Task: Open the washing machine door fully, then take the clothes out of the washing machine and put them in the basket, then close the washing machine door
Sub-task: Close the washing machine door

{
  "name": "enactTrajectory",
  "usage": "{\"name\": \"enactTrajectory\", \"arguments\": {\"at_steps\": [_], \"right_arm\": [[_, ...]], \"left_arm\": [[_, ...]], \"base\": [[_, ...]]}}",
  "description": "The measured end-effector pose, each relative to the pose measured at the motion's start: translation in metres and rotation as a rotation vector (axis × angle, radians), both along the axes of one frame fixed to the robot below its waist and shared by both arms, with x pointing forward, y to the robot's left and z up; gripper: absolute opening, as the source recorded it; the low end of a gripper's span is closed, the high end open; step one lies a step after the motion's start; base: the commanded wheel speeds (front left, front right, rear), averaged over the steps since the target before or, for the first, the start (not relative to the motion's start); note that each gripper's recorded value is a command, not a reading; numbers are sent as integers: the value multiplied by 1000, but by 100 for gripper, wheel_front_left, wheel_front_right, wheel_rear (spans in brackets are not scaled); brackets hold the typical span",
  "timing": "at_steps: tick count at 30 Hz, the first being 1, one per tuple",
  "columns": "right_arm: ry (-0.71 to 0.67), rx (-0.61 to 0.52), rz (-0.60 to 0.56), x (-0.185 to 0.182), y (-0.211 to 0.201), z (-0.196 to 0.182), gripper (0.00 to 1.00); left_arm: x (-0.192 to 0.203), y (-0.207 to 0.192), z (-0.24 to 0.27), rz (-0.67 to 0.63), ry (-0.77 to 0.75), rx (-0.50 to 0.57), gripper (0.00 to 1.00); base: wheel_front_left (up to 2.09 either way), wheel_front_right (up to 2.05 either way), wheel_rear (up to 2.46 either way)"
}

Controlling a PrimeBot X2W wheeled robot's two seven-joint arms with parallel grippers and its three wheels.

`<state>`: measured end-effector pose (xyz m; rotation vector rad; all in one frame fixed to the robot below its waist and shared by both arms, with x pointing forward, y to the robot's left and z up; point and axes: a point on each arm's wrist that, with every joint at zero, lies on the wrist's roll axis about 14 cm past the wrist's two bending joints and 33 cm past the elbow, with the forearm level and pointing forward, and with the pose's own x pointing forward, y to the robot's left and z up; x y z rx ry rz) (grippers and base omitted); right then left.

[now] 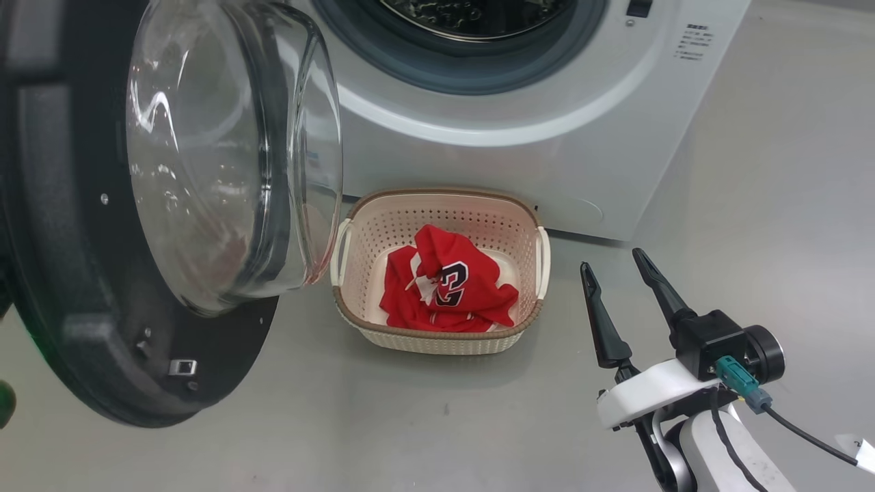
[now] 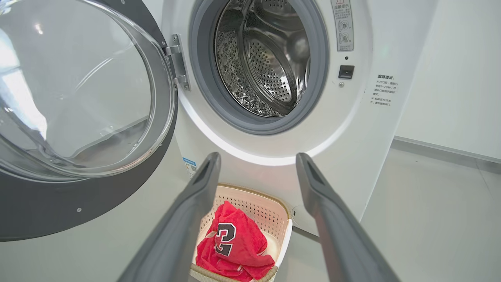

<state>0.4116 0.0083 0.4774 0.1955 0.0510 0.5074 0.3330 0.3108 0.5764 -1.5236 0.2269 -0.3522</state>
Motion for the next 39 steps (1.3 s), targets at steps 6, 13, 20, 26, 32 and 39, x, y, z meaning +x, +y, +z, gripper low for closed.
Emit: {"name": "enactTrajectory", "arguments": {"at_steps": [6, 13, 20, 26, 32, 39], "right_arm": [[2, 2, -54, -1, -18, 2, 100], [3, 10, -101, -2, -32, 3, 100], [11, 7, -156, -5, -49, 1, 100], [16, 3, -211, -7, -66, -1, 100], [34, 1, -257, -9, -81, -6, 100], [43, 4, -301, -5, -96, -9, 100]], "left_arm": [[11, -29, 5, -111, -34, 0, 0], [20, -59, 11, -220, -68, -1, 0], [29, -96, 15, -356, -103, -6, 0], [38, -126, 17, -454, -129, -36, 0], [45, -155, 15, -545, -133, -67, 0], [56, -177, 10, -616, -118, -87, 0]], "base": [[0, 0, 0], [0, 0, 0], [0, 0, 0], [0, 0, 0], [0, 0, 0], [0, 0, 0]]}}
